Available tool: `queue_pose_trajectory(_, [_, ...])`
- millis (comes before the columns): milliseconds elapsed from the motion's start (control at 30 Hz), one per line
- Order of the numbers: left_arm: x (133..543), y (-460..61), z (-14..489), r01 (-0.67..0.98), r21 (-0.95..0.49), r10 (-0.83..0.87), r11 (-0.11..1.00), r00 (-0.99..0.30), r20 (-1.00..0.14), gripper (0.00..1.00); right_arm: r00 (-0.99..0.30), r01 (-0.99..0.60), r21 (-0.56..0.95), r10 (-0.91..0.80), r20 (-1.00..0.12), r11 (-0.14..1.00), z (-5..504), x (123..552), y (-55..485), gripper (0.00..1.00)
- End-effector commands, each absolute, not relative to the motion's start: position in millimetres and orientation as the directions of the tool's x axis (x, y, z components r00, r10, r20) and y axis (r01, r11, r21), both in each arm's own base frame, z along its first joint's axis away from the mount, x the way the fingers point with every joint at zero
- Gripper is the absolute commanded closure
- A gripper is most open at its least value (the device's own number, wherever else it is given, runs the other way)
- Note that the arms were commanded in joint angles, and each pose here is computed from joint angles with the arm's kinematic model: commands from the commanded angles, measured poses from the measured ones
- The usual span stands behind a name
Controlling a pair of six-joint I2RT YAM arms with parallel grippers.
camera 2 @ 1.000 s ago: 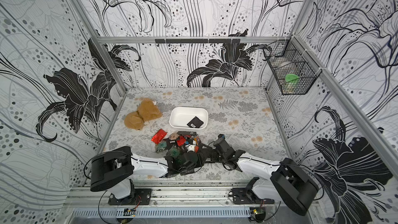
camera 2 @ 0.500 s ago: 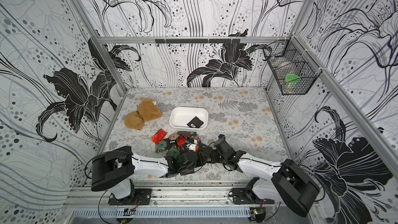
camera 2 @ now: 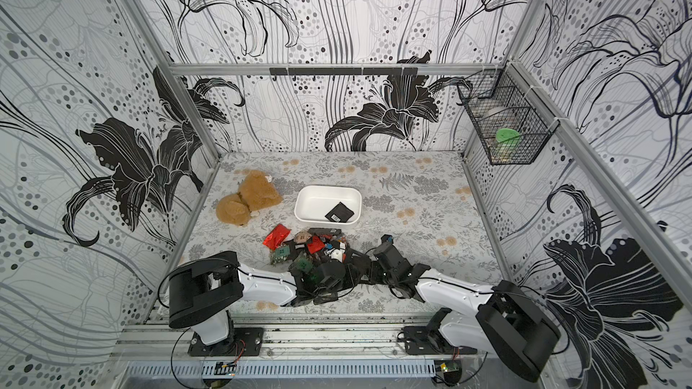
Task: Put the tea bags into the storage box
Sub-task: Pick up the tea bag from the center of the board, then place the tea bag in the storage box.
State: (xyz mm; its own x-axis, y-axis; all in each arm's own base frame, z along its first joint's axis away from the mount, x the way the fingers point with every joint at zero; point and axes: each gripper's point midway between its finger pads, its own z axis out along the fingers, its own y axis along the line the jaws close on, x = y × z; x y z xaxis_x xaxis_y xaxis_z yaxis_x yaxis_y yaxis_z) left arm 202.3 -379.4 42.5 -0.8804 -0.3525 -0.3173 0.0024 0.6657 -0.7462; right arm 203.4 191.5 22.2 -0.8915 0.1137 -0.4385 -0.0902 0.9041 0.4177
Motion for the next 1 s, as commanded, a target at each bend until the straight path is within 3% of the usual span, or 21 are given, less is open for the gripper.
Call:
queue_pose_trajectory(0, [207.5, -391.1, 57.9, 0.032, -0.783, -0.353, 0.621, -0.881, -0.316, 0.96, -0.899, -0.078, 0.388, 0.103, -0.425, 0.918, 13.9, 195.3, 181.2, 0.90])
queue_pose_trajectory(67, [208.1, -386.7, 59.4, 0.030, -0.779, -0.358, 0.626, -0.877, -0.321, 1.00, -0.885, -0.093, 0.385, 0.101, -0.455, 0.918, 19.8, 197.7, 179.3, 0.90])
queue_pose_trajectory(300, [206.3, -365.0, 86.7, 0.053, -0.780, -0.376, 0.623, -0.855, -0.358, 1.00, -0.751, -0.118, 0.335, 0.137, -0.646, 0.935, 66.6, 217.3, 156.9, 0.83])
queue_pose_trajectory(433, [203.5, -361.1, 138.2, 0.131, -0.829, -0.384, 0.544, -0.839, -0.384, 1.00, -0.662, -0.135, 0.304, 0.142, -0.736, 0.943, 87.4, 224.5, 144.9, 0.80])
queue_pose_trajectory(500, [210.9, -354.2, 162.8, 0.172, -0.811, -0.393, 0.560, -0.806, -0.442, 1.00, -0.628, -0.132, 0.286, 0.144, -0.765, 0.949, 92.2, 226.6, 138.6, 0.79])
queue_pose_trajectory(600, [240.8, -333.6, 187.2, 0.155, -0.735, -0.426, 0.660, -0.728, -0.536, 1.00, -0.589, -0.156, 0.302, 0.157, -0.793, 0.940, 97.3, 227.4, 138.5, 0.77])
queue_pose_trajectory(733, [292.6, -317.6, 205.2, 0.126, -0.692, -0.449, 0.711, -0.676, -0.585, 1.00, -0.558, -0.247, 0.325, 0.140, -0.818, 0.913, 111.8, 224.6, 150.2, 0.75])
queue_pose_trajectory(967, [378.7, -285.0, 193.8, -0.018, -0.545, -0.450, 0.838, -0.588, -0.672, 1.00, -0.548, -0.275, 0.333, 0.137, -0.825, 0.902, 112.9, 219.5, 150.2, 0.74])
